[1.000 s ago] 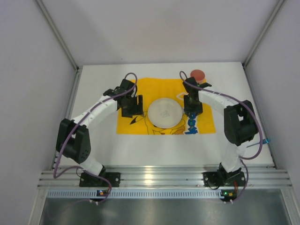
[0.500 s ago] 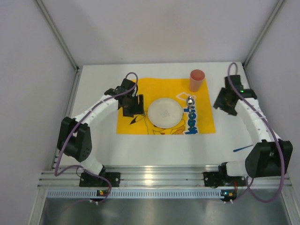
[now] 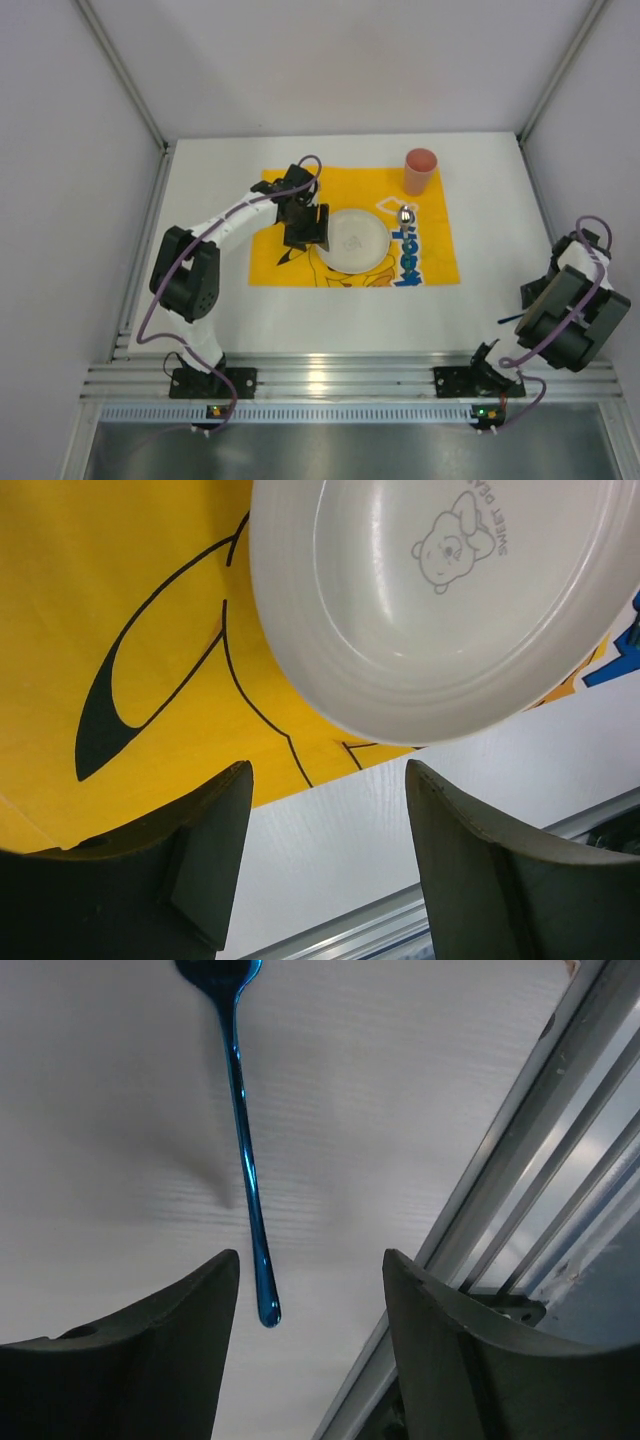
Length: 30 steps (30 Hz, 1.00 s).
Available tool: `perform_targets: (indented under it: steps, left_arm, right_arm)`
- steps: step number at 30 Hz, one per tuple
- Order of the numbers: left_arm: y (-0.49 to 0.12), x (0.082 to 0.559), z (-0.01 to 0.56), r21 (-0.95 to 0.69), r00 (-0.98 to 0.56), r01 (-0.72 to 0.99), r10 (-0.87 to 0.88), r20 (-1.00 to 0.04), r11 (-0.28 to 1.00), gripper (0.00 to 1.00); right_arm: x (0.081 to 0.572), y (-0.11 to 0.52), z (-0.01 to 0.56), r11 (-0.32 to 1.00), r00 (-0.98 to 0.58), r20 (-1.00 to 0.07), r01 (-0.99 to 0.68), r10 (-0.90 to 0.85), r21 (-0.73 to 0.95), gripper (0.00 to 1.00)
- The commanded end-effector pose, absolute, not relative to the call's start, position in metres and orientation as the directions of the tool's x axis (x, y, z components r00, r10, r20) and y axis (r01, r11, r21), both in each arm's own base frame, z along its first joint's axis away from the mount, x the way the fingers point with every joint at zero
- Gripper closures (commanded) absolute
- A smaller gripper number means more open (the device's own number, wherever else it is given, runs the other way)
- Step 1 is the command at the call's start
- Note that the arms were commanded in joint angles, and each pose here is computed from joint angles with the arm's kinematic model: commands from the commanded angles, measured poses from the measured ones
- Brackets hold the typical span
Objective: Set the dinner table for one person
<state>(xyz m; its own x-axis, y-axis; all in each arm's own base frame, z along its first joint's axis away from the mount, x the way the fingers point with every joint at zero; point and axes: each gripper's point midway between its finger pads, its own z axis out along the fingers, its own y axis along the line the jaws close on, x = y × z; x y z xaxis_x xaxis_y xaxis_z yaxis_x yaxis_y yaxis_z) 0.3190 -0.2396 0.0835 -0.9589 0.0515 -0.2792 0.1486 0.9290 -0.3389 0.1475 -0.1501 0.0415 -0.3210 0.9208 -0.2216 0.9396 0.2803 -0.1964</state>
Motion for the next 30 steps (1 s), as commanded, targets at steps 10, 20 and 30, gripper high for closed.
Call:
perform_targets:
  steps: [10, 20, 30]
  left_arm:
    - [-0.234, 0.316, 0.116, -0.314, -0.938, 0.206, 0.095, -0.334, 0.927, 0.32]
    - [-0.223, 0.293, 0.119, -0.296, -0.939, 0.161, 0.054, -0.339, 0.942, 0.33]
    - [-0.212, 0.267, 0.116, -0.277, -0.948, 0.129, 0.036, -0.316, 0.952, 0.33]
  right_arm:
    - [0.166, -0.177, -0.006, 0.149, -0.169, -0.209, 0.983, 0.963, -0.104, 0.48]
    - [0.166, -0.177, -0.039, 0.180, -0.201, -0.182, 0.975, 0.963, -0.127, 0.97]
    - [0.243, -0.149, -0.003, 0.435, -0.431, -0.318, 0.898, 0.844, -0.064, 1.00]
